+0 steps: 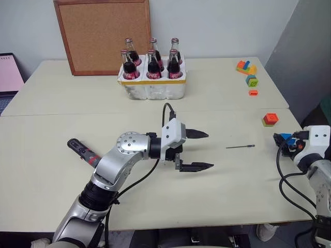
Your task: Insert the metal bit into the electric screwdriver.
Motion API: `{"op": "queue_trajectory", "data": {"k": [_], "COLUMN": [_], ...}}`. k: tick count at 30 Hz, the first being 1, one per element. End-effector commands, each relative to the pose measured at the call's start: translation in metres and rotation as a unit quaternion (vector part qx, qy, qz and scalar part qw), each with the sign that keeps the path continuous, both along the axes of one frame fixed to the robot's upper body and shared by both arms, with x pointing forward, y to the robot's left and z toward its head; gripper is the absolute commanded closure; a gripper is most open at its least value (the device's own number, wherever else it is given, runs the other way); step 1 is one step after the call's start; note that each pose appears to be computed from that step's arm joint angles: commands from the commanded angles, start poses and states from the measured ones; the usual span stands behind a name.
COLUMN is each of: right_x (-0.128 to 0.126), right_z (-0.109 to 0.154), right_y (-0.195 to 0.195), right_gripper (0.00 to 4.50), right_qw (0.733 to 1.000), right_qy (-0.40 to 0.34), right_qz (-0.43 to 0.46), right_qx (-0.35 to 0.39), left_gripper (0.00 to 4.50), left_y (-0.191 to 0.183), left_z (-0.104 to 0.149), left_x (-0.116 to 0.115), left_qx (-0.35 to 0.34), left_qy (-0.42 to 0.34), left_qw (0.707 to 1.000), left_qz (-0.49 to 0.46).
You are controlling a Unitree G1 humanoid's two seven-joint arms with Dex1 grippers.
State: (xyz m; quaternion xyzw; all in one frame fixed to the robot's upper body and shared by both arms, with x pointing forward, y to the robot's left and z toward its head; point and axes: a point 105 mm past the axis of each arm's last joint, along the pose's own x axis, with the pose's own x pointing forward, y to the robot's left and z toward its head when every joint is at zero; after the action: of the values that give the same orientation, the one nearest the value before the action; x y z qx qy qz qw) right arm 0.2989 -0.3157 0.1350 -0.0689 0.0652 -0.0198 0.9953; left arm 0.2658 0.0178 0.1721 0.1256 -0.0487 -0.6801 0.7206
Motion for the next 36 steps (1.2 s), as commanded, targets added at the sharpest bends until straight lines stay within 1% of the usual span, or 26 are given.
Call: {"op": "queue_trajectory", "data": {"k": [1, 2, 3, 4, 5, 6, 8, 9, 11, 12, 13, 15, 16, 18, 19, 21, 24, 26, 30, 33, 34, 36], "right_x": [-0.008, -0.007, -0.007, -0.009, -0.011, -0.016, -0.025, -0.031, -0.047, -0.053, -0.056, -0.058, -0.058, -0.057, -0.056, -0.053, -0.053, -0.054, -0.059, -0.062, -0.063, -0.064], "right_z": [0.046, 0.057, 0.063, 0.069, 0.072, 0.075, 0.075, 0.074, 0.073, 0.072, 0.072, 0.068, 0.065, 0.060, 0.056, 0.049, 0.045, 0.044, 0.040, 0.039, 0.038, 0.037], "right_y": [0.016, 0.034, 0.046, 0.067, 0.080, 0.102, 0.131, 0.146, 0.180, 0.190, 0.195, 0.206, 0.211, 0.216, 0.219, 0.226, 0.238, 0.245, 0.256, 0.261, 0.262, 0.263], "right_gripper": [0.01, 0.01, 0.01, 0.01, 0.01, 0.01, 0.01, 0.01, 0.01, 0.01, 0.01, 0.01, 0.01, 0.01, 0.01, 0.01, 0.01, 0.01, 0.01, 0.01, 0.01, 0.01], "right_qw": [0.995, 0.991, 0.987, 0.980, 0.973, 0.959, 0.933, 0.916, 0.867, 0.849, 0.839, 0.822, 0.815, 0.808, 0.804, 0.799, 0.790, 0.785, 0.781, 0.782, 0.782, 0.783], "right_qy": [-0.066, -0.081, -0.091, -0.097, -0.098, -0.095, -0.083, -0.072, -0.049, -0.040, -0.034, -0.025, -0.021, -0.015, -0.012, -0.011, -0.020, -0.025, -0.028, -0.034, -0.034, -0.035], "right_qz": [0.025, 0.065, 0.092, 0.147, 0.182, 0.246, 0.331, 0.377, 0.482, 0.514, 0.531, 0.559, 0.570, 0.580, 0.585, 0.593, 0.605, 0.612, 0.617, 0.617, 0.617, 0.615], "right_qx": [-0.070, -0.083, -0.091, -0.096, -0.098, -0.104, -0.113, -0.117, -0.115, -0.114, -0.113, -0.108, -0.106, -0.103, -0.103, -0.102, -0.096, -0.091, -0.089, -0.085, -0.082, -0.080], "left_gripper": [0.00, 0.00, 0.00, 0.00, 0.00, 0.00, 0.00, 0.00, 0.00, 0.00, 0.00, 0.00, 0.00, 0.00, 0.00, 0.00, 0.00, 0.00, 0.00, 0.00, 0.00, 0.00], "left_y": [0.012, 0.018, 0.022, 0.030, 0.034, 0.044, 0.058, 0.069, 0.102, 0.113, 0.120, 0.141, 0.152, 0.167, 0.178, 0.202, 0.229, 0.239, 0.253, 0.264, 0.267, 0.265], "left_z": [0.015, 0.016, 0.016, 0.018, 0.019, 0.020, 0.023, 0.026, 0.030, 0.032, 0.033, 0.032, 0.031, 0.029, 0.027, 0.024, 0.017, 0.011, -0.007, -0.018, -0.020, -0.021], "left_x": [0.010, 0.012, 0.014, 0.017, 0.019, 0.021, 0.021, 0.020, 0.017, 0.015, 0.014, 0.007, 0.002, -0.005, -0.007, -0.011, -0.015, -0.015, -0.015, -0.009, -0.005, 0.003], "left_qx": [-0.011, -0.005, 0.000, 0.008, 0.013, 0.027, 0.047, 0.060, 0.110, 0.130, 0.141, 0.193, 0.231, 0.283, 0.317, 0.398, 0.482, 0.514, 0.552, 0.586, 0.593, 0.591], "left_qy": [-0.031, -0.020, -0.012, -0.012, -0.014, -0.020, -0.028, -0.034, -0.050, -0.055, -0.057, -0.062, -0.069, -0.076, -0.083, -0.095, -0.109, -0.122, -0.135, -0.154, -0.159, -0.164], "left_qw": [0.999, 0.999, 0.999, 0.998, 0.997, 0.996, 0.994, 0.993, 0.986, 0.982, 0.980, 0.971, 0.963, 0.951, 0.940, 0.910, 0.869, 0.849, 0.822, 0.793, 0.787, 0.787], "left_qz": [0.032, 0.042, 0.049, 0.062, 0.071, 0.081, 0.092, 0.097, 0.119, 0.126, 0.129, 0.125, 0.116, 0.102, 0.093, 0.070, 0.031, 0.006, -0.039, -0.063, -0.064, -0.059]}}
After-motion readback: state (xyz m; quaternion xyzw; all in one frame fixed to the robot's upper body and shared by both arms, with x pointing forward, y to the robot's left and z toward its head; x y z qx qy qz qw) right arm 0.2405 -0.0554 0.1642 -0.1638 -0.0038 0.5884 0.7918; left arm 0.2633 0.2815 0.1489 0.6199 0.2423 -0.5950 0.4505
